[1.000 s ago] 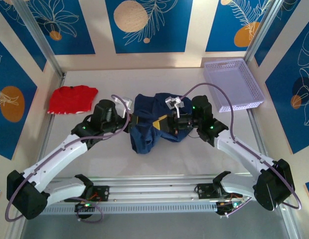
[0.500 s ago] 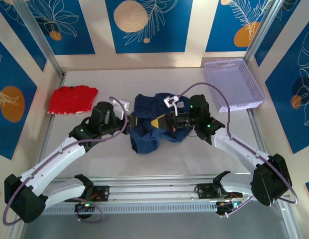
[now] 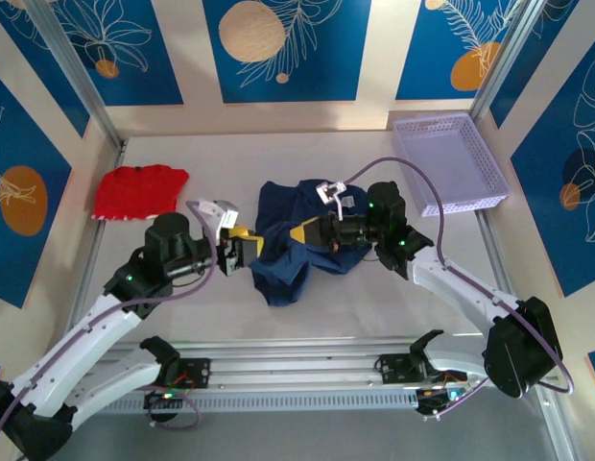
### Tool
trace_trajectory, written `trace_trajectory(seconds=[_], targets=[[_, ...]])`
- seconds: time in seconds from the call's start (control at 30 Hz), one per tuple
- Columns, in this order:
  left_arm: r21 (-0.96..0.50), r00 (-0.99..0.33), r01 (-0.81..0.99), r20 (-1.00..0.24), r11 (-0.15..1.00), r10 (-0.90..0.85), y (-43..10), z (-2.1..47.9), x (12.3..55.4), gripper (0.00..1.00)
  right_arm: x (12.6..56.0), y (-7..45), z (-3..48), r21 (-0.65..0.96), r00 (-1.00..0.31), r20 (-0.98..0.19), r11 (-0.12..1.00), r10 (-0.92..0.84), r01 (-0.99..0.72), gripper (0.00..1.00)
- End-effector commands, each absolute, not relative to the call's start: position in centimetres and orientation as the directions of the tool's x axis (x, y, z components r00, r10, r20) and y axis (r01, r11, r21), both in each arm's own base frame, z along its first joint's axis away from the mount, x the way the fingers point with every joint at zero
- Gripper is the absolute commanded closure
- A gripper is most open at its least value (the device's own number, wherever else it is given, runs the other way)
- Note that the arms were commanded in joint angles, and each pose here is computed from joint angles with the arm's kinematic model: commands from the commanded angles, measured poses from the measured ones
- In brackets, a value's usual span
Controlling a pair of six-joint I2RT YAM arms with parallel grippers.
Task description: Fold the inside-out t-shirt
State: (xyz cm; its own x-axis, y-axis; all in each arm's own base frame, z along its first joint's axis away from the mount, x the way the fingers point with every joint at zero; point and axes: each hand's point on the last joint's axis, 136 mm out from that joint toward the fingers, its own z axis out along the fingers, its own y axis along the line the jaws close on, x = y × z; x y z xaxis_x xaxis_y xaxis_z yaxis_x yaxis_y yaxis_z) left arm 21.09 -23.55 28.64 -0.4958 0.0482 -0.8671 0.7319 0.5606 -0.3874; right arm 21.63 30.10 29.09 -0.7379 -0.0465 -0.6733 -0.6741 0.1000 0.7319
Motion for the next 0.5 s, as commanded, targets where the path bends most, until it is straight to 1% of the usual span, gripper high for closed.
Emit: trace_trajectory(seconds=[0.0,0.07,0.17,0.23,0.33,0.4,0.47], targets=[[-0.433,-0.512,0.805,-0.852,0.406,0.106,-26.4,28.8,20.0,0.65,21.2,29.9,29.9,0.718,-0.722,-0.691,0.075,-0.045,-0.692,1.0],[-0.459,-0.522,0.819,-0.845,0.345,0.115,-27.4,29.1,19.7,0.67,21.2,29.8,29.9,0.716,-0.72,-0.693,0.081,-0.041,-0.693,1.0],[-0.492,-0.55,0.814,-0.824,0.31,0.137,-28.2,28.6,19.7,0.69,21.2,29.7,30.1,0.711,-0.715,-0.698,0.085,-0.038,-0.698,1.0],[-0.497,-0.566,0.8,-0.811,0.336,0.147,-28.2,27.8,20.3,0.69,21.3,29.6,30.3,0.707,-0.711,-0.702,0.085,-0.036,-0.702,1.0],[-0.494,-0.593,0.758,-0.794,0.427,0.135,-27.7,26.7,22.2,0.69,21.2,29.5,30.3,0.706,-0.71,-0.703,0.085,-0.038,-0.703,1.0],[-0.5,-0.6,0.751,-0.79,0.431,0.128,-27.8,26.6,22.9,0.65,21.1,29.5,30.3,0.705,-0.709,-0.704,0.083,-0.04,-0.705,1.0],[-0.508,-0.599,0.759,-0.789,0.407,0.132,-28.4,26.7,23.1,0.6,21.1,29.4,30.3,0.705,-0.709,-0.704,0.083,-0.039,-0.704,1.0]])
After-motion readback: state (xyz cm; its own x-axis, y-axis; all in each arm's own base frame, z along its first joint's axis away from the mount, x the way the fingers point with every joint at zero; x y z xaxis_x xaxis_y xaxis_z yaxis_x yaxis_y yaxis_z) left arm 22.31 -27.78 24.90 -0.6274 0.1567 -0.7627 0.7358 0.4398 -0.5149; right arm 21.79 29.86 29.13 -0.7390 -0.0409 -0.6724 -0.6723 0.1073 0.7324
